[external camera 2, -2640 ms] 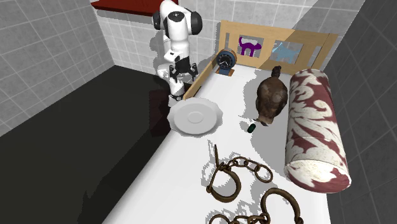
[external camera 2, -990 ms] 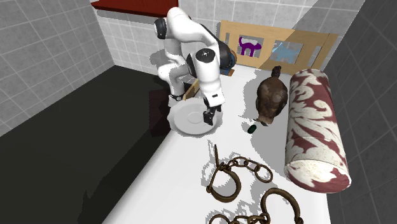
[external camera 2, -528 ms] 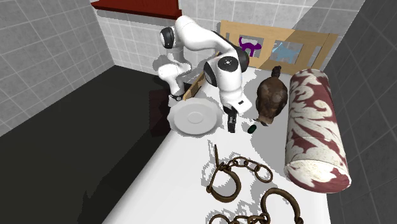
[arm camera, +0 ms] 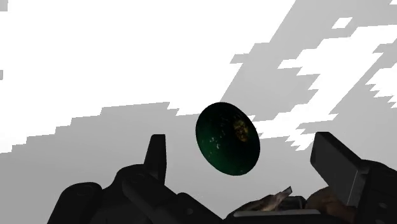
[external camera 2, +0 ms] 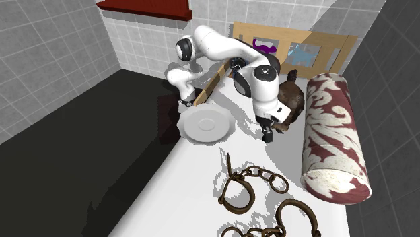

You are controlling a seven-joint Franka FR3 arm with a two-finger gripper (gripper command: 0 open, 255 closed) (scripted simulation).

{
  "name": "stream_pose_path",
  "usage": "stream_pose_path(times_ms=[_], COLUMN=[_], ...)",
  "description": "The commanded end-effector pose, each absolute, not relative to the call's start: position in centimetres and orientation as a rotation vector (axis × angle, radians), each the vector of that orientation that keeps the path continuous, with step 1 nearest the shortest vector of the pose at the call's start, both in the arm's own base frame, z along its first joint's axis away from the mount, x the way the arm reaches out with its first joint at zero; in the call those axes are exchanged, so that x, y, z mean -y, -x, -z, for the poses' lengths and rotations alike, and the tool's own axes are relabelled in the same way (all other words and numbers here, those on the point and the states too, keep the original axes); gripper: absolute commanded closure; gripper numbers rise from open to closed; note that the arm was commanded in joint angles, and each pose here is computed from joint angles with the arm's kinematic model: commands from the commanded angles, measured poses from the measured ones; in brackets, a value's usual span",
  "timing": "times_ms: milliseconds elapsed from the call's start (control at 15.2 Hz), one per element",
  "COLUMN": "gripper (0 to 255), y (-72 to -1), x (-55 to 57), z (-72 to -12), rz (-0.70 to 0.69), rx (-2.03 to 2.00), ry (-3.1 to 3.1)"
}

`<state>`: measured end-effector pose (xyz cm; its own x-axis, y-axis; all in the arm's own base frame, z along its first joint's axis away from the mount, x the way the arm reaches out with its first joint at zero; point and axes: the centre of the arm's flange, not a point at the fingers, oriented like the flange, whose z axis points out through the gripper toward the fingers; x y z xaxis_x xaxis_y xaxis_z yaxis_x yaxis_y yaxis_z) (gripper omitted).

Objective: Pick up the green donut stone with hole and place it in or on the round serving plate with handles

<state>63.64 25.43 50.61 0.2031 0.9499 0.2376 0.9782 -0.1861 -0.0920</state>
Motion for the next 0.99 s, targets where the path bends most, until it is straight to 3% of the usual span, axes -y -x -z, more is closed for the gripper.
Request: stream_pose_path(times_ms=[0,792,858,924], gripper=[0,0,255,255], y=[-63.6,-63.5,-63.5,-63.5], x=[-25.8,-26.3,-26.3,-26.3], z=[-49.6,-47.7,-47.7,-47.7], rz=[0.188,0.188,0.188,0.188], rx=[1.85,1.85,1.85,1.85], ry=[2.248,2.248,2.248,2.248])
